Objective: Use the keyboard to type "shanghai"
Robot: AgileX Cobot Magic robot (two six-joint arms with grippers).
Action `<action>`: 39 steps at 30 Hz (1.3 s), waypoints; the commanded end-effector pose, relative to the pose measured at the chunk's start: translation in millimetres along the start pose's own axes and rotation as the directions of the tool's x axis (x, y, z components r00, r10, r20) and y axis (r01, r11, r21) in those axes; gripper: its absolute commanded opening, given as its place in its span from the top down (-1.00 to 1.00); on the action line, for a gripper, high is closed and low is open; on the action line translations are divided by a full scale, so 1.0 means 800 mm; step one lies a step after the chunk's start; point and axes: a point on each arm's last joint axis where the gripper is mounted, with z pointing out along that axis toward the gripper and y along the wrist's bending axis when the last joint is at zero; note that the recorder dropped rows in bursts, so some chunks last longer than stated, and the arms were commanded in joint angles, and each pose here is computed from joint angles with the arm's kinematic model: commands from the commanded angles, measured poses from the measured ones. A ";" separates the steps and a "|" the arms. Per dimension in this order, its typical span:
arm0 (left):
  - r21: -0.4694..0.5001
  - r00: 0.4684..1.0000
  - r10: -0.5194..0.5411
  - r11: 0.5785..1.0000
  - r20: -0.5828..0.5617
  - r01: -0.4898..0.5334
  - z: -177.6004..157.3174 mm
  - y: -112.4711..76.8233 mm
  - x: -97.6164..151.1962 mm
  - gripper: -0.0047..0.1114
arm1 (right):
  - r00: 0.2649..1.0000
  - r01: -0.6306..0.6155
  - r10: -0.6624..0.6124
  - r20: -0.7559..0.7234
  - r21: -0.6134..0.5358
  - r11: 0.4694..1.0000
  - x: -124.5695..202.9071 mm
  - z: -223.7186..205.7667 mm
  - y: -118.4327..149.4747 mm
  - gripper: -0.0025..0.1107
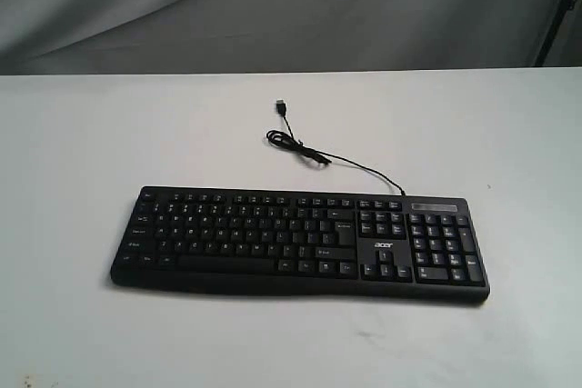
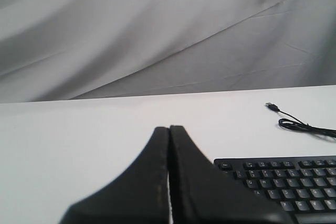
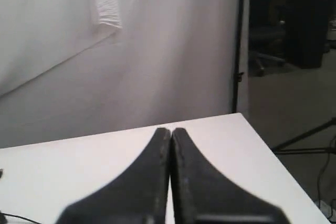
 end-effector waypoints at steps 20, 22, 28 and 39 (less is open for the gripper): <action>0.007 1.000 -0.002 1.000 0.007 0.002 0.000 0.000 0.000 0.92 | 0.992 0.115 -0.109 -0.058 0.112 0.987 0.053 -0.051 -0.011 0.96; 0.007 1.000 -0.002 1.000 0.007 0.002 0.000 0.000 0.000 0.92 | 0.993 0.108 -0.101 -0.064 0.113 0.988 0.055 -0.052 -0.011 0.96; 0.007 1.000 -0.002 1.000 0.007 0.002 0.000 0.000 0.000 0.92 | 0.996 0.058 -0.049 -0.081 0.116 0.992 0.086 -0.048 -0.014 0.96; 0.007 1.000 -0.002 1.000 0.007 0.002 0.000 0.000 0.000 0.92 | 0.989 0.020 -0.003 -0.150 0.113 0.993 0.125 -0.039 -0.017 0.96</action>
